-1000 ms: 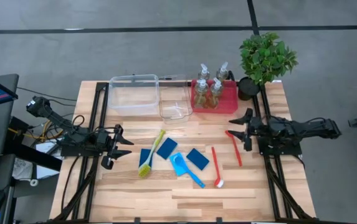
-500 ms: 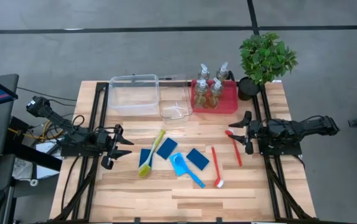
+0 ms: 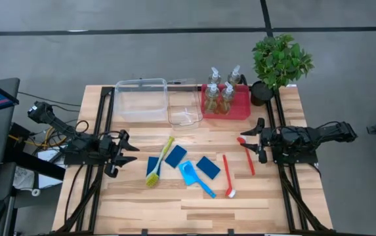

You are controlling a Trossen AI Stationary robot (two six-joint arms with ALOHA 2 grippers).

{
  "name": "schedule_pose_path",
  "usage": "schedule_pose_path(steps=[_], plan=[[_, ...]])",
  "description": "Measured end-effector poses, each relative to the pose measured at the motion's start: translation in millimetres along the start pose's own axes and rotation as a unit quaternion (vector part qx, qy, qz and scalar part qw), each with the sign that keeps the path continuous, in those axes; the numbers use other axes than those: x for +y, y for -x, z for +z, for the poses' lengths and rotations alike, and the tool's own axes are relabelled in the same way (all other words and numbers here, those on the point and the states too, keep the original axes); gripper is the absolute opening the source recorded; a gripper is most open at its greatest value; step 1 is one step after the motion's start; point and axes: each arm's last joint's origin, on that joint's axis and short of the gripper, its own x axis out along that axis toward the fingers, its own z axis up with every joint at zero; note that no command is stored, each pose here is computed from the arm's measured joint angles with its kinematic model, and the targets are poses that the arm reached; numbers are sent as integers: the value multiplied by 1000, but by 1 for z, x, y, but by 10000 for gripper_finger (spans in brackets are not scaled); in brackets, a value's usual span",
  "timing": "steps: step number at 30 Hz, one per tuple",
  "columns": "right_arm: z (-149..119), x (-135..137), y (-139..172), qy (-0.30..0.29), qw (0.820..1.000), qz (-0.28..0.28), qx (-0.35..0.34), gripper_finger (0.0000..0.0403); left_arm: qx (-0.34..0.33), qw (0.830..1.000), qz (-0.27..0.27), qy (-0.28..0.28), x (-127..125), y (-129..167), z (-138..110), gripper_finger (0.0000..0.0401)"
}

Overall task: Pick & Place Kitchen Sink Supplies
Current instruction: Put the green dish brush into the white bin

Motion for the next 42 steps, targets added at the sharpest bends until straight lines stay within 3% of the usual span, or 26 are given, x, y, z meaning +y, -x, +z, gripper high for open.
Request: schedule_pose_path(steps=[24, 30, 42], plan=[[2, 0, 0, -18, 1000, -2, -8, 221, -41, 999, 18, -4, 1, 0, 8, 158], [2, -2, 0, -47, 998, -39, -14, 221, -49, 999, 18, 0, 1, 0, 10, 158], [5, -2, 0, -53, 997, -42, -30, 221, 46, 998, 47, 7, -3, -13, -15, 158]])
